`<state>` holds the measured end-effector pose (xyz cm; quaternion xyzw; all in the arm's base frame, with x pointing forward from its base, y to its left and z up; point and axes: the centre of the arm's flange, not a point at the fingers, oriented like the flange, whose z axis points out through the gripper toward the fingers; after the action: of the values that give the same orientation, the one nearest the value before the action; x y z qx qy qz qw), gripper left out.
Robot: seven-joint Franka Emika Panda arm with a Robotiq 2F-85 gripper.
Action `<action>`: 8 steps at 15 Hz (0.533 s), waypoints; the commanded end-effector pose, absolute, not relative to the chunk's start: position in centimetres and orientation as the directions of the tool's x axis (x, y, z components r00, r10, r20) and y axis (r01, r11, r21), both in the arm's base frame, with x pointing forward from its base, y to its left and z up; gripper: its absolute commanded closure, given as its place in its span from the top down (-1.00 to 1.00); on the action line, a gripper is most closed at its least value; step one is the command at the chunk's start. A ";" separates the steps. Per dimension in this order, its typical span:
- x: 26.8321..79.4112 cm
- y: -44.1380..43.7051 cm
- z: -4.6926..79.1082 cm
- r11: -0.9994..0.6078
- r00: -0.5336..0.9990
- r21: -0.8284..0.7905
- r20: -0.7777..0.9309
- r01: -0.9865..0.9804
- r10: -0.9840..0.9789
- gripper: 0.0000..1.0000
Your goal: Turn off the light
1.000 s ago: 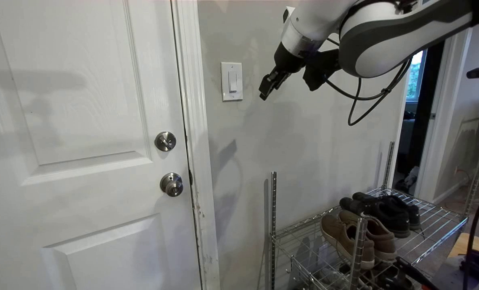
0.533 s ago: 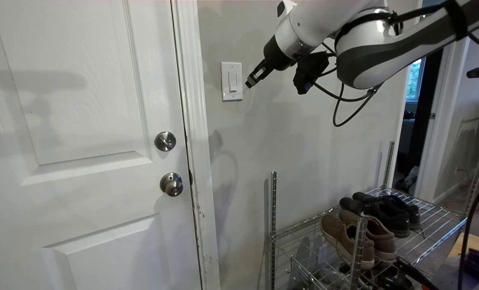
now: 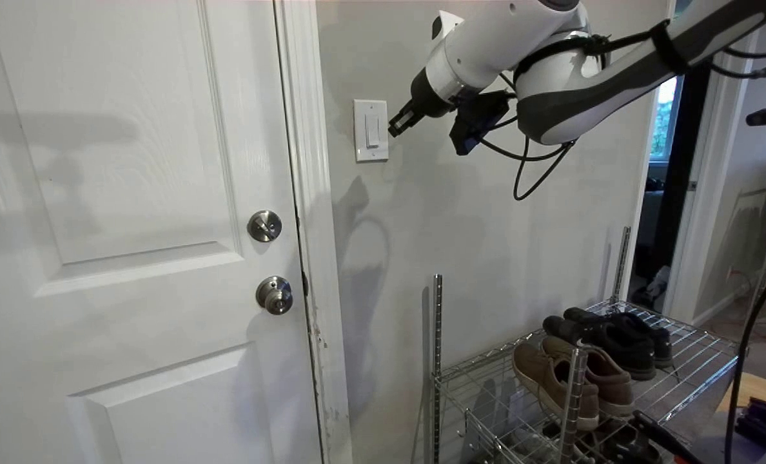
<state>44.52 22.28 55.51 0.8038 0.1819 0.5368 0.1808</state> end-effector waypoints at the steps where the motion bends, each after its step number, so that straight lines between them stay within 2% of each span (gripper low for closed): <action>1: 47.7 23.5 54.3 -0.873 0.343 0.476 0.807 0.104 0.481 -0.86; 8: 50.3 23.1 53.9 -0.877 0.364 0.472 0.805 0.089 0.469 -0.88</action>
<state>48.18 23.12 54.78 0.8072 0.1791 0.5321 0.1822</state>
